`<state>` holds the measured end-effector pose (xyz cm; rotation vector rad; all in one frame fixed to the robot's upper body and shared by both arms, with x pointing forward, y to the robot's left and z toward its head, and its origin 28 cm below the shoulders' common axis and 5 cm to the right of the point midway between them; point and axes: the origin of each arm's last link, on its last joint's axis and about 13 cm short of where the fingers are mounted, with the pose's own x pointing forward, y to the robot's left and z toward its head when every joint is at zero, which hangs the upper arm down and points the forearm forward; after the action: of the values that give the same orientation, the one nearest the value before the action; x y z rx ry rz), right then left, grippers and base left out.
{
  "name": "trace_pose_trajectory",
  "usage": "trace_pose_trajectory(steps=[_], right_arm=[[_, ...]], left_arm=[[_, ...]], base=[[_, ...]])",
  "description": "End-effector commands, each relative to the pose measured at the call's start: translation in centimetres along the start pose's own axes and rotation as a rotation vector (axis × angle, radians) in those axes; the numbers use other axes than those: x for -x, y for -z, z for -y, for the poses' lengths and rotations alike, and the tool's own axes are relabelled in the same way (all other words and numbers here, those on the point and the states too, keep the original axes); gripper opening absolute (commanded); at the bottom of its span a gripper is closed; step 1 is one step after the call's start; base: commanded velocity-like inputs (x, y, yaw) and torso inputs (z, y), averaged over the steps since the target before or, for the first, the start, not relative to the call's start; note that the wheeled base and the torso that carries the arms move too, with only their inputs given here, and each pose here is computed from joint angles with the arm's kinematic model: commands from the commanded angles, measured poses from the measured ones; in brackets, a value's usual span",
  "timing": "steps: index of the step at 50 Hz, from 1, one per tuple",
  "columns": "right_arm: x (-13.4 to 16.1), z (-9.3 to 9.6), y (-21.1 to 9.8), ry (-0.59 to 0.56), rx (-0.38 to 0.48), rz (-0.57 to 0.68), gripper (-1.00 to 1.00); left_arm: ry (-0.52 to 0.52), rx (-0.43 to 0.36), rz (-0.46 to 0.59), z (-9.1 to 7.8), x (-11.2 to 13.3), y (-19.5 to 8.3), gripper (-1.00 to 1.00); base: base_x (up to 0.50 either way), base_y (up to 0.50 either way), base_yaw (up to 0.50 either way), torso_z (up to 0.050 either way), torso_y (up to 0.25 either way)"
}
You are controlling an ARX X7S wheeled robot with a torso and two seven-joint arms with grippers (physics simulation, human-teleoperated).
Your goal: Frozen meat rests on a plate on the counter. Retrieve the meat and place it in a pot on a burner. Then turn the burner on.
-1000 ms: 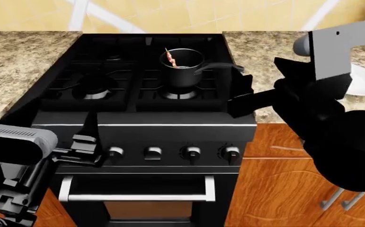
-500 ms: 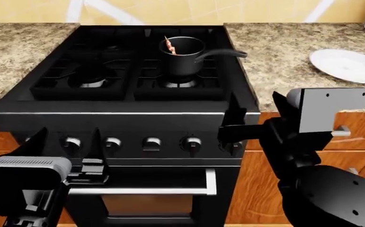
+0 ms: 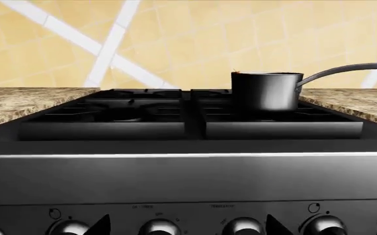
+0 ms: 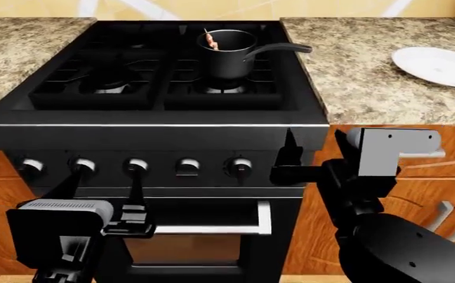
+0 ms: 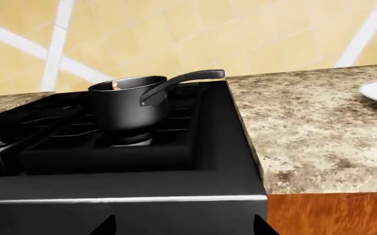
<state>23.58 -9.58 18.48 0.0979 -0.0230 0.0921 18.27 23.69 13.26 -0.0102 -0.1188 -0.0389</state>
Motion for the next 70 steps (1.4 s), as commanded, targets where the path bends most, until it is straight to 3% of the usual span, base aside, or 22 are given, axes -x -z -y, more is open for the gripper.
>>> trace_pose_trajectory(steps=[1,26,55,70], right_arm=[[-0.4,0.5,1.3,0.023,0.008,-0.029,1.0],[-0.2,0.7,2.1,0.029,0.013,-0.043,1.0],[-1.0,0.7,3.4,0.038,-0.039,-0.072,1.0],[-1.3,0.7,3.6,0.059,0.028,-0.06,1.0]], left_arm=[[0.008,-0.008,-0.008,0.2,-0.1,0.3,1.0],[0.016,-0.016,-0.001,0.3,0.1,0.2,1.0],[0.02,-0.021,-0.009,0.2,0.1,0.3,1.0],[0.013,-0.015,-0.012,0.1,0.0,0.6,1.0]], base=[[0.0,0.0,0.0,-0.05,0.0],[0.0,0.0,0.0,-0.05,0.0],[0.0,0.0,0.0,-0.05,0.0],[0.0,0.0,0.0,-0.05,0.0]])
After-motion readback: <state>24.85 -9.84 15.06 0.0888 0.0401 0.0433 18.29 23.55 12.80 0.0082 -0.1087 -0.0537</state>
